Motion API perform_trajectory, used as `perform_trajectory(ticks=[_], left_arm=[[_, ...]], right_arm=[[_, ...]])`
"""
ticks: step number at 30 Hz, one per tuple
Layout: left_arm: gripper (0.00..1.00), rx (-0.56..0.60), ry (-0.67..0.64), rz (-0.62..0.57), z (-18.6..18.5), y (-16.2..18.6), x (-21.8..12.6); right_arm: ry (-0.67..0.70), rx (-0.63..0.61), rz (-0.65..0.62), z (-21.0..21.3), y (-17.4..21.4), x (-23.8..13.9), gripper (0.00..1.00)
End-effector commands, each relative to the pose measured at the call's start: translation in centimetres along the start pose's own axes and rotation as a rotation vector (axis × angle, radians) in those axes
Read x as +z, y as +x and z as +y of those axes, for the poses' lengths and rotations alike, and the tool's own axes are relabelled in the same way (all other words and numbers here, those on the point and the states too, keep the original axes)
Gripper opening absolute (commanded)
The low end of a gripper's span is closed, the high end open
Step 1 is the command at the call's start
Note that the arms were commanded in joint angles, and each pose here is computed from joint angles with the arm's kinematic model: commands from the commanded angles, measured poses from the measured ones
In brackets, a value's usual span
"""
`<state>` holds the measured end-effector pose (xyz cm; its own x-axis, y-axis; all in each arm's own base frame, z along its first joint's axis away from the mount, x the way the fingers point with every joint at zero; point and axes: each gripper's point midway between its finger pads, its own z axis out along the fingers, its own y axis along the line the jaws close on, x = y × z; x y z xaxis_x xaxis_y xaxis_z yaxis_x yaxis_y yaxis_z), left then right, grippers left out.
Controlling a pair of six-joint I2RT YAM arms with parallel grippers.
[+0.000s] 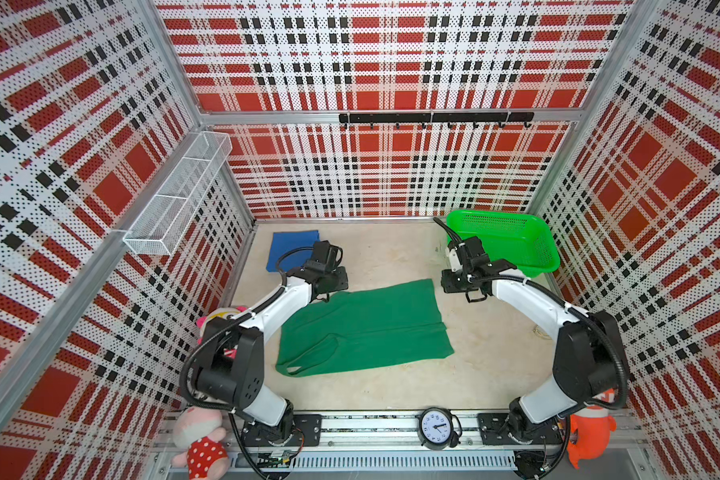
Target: Fold and stack the tank tops
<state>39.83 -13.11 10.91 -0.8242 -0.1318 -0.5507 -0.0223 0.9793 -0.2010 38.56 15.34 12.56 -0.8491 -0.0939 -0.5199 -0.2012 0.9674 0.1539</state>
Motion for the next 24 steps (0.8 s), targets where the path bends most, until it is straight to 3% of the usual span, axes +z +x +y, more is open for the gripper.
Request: perform_trajectory(ticks=[1, 13, 24], left_arm=[[0.48, 0.121, -0.069, 0.088, 1.3, 2.2, 2.9], [0.49, 0.136, -0.105, 0.073, 2.3, 2.1, 6.3], [0.49, 0.075, -0.128, 0.144, 4.1, 4.8, 8.0]], right_arm=[[-0.03, -0.088, 0.036, 0.8, -0.2, 0.9, 0.29], [-0.034, -0.102, 0.059, 0.4, -0.8, 4.7, 0.29], [-0.024, -0.129, 0.091, 0.3, -1.4, 8.1, 0.32]])
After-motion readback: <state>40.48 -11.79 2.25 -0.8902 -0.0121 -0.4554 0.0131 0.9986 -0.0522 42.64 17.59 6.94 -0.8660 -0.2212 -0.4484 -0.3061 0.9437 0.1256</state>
